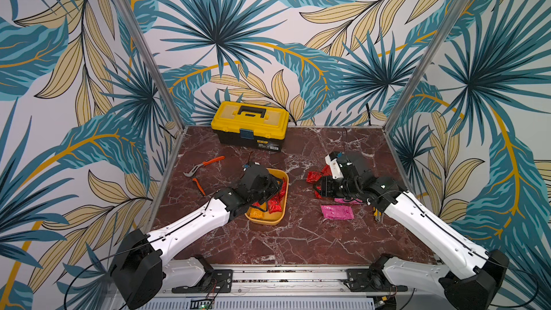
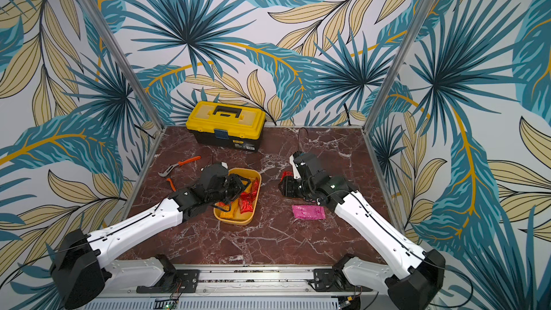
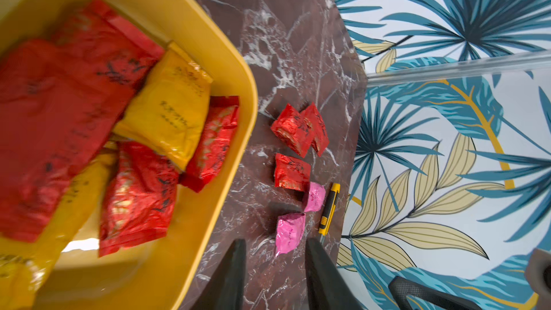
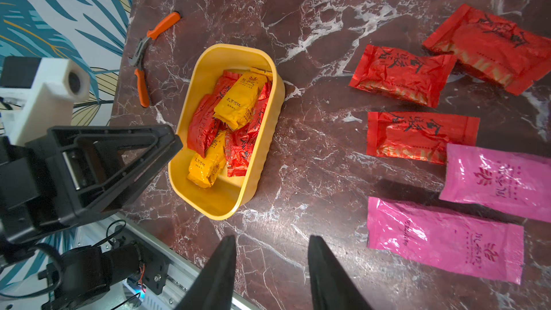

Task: Take the tea bags out of the storage box
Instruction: Pick up the tea bag from the storage box, then place the tea bag at the center of the board.

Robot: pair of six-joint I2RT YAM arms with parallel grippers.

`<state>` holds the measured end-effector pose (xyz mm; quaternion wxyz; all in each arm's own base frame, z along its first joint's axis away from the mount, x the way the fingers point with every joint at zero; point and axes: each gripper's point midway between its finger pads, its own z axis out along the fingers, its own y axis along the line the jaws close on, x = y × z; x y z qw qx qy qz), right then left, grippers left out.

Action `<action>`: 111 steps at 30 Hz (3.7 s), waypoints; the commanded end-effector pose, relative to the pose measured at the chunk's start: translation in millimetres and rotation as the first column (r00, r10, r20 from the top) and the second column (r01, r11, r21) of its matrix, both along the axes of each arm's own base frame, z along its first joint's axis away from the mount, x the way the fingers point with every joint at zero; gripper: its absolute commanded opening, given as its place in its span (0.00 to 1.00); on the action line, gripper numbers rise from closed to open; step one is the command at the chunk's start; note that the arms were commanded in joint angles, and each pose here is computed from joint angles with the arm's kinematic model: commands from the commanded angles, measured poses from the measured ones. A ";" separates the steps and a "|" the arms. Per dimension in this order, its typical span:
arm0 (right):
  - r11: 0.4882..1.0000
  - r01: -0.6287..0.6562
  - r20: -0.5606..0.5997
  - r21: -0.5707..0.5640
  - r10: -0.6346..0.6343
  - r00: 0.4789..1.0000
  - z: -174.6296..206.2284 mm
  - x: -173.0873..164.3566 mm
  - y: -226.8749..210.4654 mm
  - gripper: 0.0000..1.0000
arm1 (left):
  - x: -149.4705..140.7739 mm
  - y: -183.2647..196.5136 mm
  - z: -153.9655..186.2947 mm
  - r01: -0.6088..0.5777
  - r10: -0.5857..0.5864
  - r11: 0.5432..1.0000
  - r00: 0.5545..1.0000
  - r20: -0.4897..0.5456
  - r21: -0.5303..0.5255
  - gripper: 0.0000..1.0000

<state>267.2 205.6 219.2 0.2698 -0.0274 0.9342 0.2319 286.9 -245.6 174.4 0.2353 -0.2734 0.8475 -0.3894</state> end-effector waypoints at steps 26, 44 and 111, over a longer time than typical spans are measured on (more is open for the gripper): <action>0.995 -0.072 0.037 -0.067 0.075 0.997 -31.2 11.5 53.9 0.45 | 24.9 12.5 -78.9 -0.244 0.234 0.968 0.963 -0.136 -0.062 0.32; 0.996 -0.071 0.045 -0.056 0.074 0.996 -27.7 6.6 49.4 0.45 | 34.2 6.2 -63.7 -0.237 0.233 0.970 0.969 -0.080 -0.044 0.31; 0.982 0.190 0.079 -0.008 -0.189 0.979 4.6 24.9 -76.7 0.46 | 7.0 -60.2 38.9 0.242 -0.248 0.966 0.967 0.056 0.091 0.00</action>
